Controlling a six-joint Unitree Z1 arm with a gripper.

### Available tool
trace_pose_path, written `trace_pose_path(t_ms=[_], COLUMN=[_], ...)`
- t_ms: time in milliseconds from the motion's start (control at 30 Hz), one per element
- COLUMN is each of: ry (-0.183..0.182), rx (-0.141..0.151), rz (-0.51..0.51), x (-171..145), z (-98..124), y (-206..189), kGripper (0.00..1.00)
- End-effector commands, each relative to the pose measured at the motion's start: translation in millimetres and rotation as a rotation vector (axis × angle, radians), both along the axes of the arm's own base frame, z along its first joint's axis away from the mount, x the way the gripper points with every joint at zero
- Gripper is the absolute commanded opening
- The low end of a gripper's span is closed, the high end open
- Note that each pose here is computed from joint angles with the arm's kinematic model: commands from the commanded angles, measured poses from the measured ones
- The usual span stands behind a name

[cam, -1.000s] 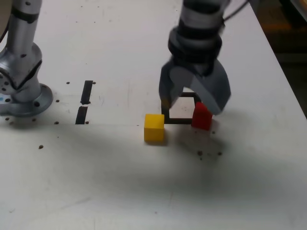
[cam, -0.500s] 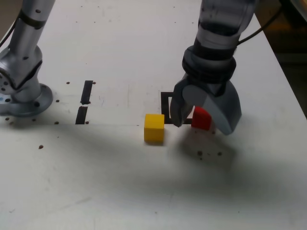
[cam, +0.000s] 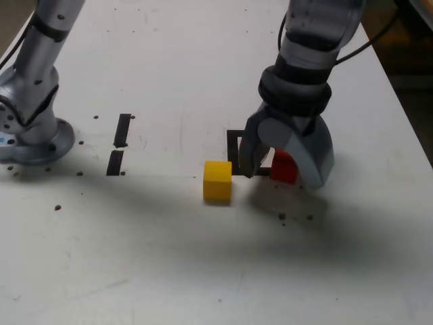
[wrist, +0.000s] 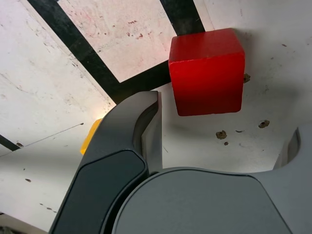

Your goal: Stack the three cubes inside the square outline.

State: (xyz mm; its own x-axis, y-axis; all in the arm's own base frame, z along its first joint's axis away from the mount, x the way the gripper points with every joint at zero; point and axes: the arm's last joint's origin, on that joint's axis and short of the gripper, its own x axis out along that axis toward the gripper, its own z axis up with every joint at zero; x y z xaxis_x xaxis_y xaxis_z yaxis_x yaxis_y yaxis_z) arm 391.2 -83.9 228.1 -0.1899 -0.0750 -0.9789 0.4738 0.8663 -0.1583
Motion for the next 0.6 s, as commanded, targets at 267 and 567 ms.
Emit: trace_pose_path(t_ms=[267,567], ry=[0.011,0.018], rx=[-0.021,-0.029], rz=[0.022,0.035], x=[7,10], z=[-5,-8], y=[7,17], kGripper=[0.83,0.80])
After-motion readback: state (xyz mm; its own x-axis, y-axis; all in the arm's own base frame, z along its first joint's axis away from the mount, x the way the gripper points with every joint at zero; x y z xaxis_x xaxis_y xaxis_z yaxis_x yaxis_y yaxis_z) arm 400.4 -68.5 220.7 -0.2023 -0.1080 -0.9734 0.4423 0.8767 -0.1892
